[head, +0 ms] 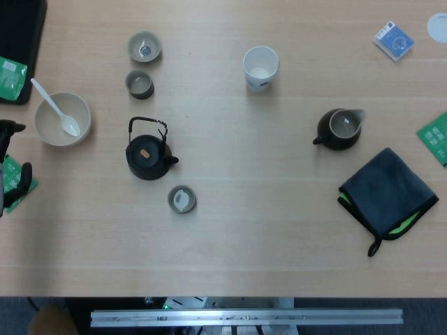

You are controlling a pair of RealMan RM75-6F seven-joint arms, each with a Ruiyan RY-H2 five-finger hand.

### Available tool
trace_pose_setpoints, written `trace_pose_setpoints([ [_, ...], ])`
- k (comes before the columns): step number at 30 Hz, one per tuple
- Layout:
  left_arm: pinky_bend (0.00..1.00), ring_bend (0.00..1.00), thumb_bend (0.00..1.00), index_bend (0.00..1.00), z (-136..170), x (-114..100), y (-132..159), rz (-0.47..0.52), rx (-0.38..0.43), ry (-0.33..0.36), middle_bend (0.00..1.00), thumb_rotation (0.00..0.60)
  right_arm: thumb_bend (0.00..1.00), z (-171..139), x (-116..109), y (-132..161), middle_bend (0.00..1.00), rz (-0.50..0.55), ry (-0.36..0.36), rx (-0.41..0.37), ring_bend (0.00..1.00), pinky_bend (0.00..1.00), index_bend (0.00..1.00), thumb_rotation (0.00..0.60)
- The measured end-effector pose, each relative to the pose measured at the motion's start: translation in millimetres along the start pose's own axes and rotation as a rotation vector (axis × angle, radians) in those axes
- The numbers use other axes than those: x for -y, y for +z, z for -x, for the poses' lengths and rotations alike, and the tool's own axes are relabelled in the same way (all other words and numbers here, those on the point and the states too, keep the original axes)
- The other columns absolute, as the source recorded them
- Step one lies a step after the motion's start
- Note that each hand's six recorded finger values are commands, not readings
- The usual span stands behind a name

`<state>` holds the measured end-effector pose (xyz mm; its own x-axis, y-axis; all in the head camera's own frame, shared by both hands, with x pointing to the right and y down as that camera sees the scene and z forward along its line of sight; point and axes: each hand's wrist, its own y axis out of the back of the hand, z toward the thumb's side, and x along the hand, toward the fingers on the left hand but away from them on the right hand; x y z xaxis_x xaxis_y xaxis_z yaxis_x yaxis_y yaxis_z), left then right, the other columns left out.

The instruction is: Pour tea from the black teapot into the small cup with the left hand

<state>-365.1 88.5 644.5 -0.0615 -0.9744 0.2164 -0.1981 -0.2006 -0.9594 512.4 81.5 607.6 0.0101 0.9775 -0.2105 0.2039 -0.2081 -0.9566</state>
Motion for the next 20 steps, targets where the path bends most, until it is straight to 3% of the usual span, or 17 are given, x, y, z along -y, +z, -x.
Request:
trace_pose_setpoints([
  [20,0.09,0.17,0.38,0.25,14.3,-3.2,1.0,-0.009,0.003,0.007,0.26,0.6,0.01,4.8,9.9,14.6,0.39,0.022,0.071,-0.085,0.27,0.28,0.47,0.6],
])
